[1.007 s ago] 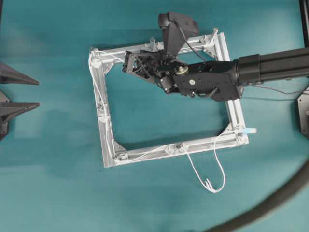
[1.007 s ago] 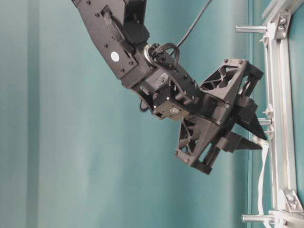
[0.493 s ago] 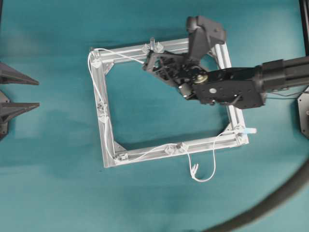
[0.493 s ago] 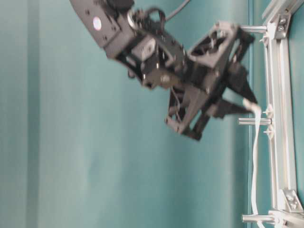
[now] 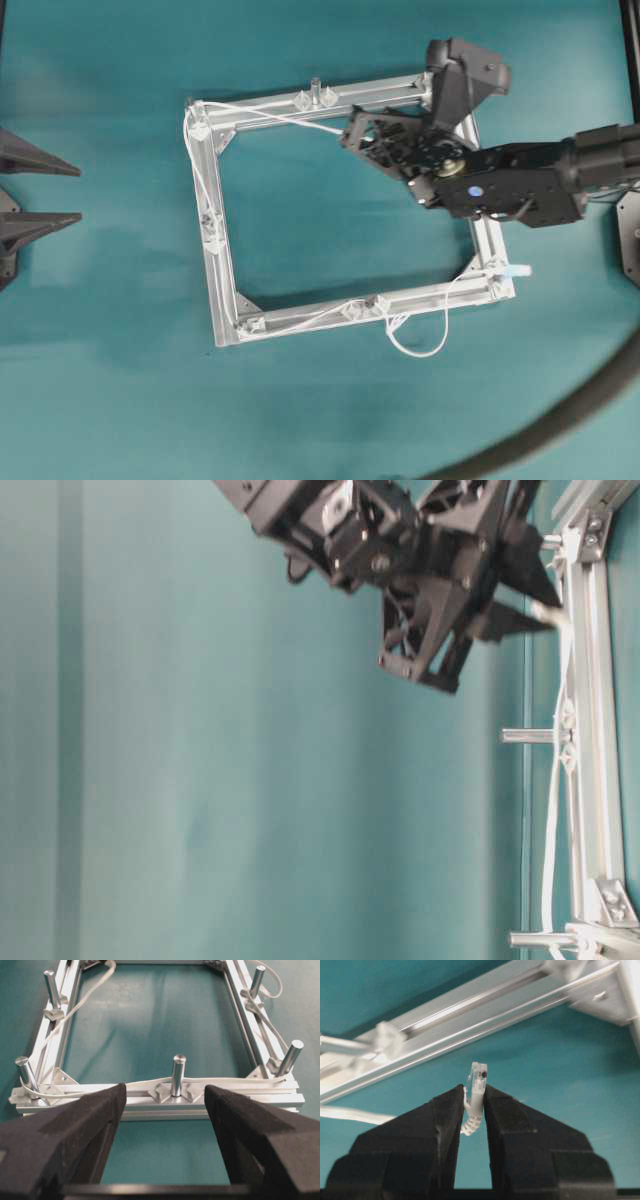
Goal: Move the cable alternately left and right between 8 pins so it hooks onto each one.
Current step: 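Pull the cable rightward along the top rail past the top pins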
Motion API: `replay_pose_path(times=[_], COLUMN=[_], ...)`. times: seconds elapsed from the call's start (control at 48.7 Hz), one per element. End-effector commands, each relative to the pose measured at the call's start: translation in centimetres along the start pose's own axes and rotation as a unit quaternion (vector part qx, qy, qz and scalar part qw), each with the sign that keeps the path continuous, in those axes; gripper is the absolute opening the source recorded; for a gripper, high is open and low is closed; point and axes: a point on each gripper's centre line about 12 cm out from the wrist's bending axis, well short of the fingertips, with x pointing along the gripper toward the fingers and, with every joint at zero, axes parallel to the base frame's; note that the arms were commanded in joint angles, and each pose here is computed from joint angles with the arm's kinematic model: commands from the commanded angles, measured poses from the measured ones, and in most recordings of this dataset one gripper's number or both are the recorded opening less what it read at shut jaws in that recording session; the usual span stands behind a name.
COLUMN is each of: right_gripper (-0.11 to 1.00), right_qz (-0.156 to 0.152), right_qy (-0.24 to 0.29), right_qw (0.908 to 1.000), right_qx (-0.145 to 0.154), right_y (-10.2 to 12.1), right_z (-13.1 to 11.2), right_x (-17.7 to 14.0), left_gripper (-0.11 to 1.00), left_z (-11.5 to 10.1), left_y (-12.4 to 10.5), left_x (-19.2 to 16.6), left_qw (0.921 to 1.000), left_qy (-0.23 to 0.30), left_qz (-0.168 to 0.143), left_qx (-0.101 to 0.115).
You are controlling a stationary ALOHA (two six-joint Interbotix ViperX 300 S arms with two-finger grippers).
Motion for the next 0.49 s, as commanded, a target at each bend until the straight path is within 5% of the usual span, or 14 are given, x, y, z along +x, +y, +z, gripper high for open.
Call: replay_pose_path(times=[0.0, 0.267, 0.473], right_gripper=[0.15, 0.15, 0.15], right_qz=[0.011, 0.005, -0.008], right_qy=[-0.013, -0.051, -0.098], right_qw=[0.9998, 0.9948, 0.9780], right_qx=[0.000, -0.088, -0.184], right_y=[-0.3, -2.0, -2.5], right_z=[1.5, 3.4, 5.1], right_x=[-1.3, -2.0, -2.0], left_gripper=[0.74, 0.74, 0.74], left_z=[0.4, 0.4, 0.4], left_y=[0.0, 0.0, 0.0], left_x=[0.0, 0.0, 0.0], left_qw=[1.0000, 1.0000, 1.0000], left_qy=[-0.005, -0.005, -0.005], left_qz=[-0.001, -0.001, -0.001], left_qx=[0.005, 0.005, 0.005])
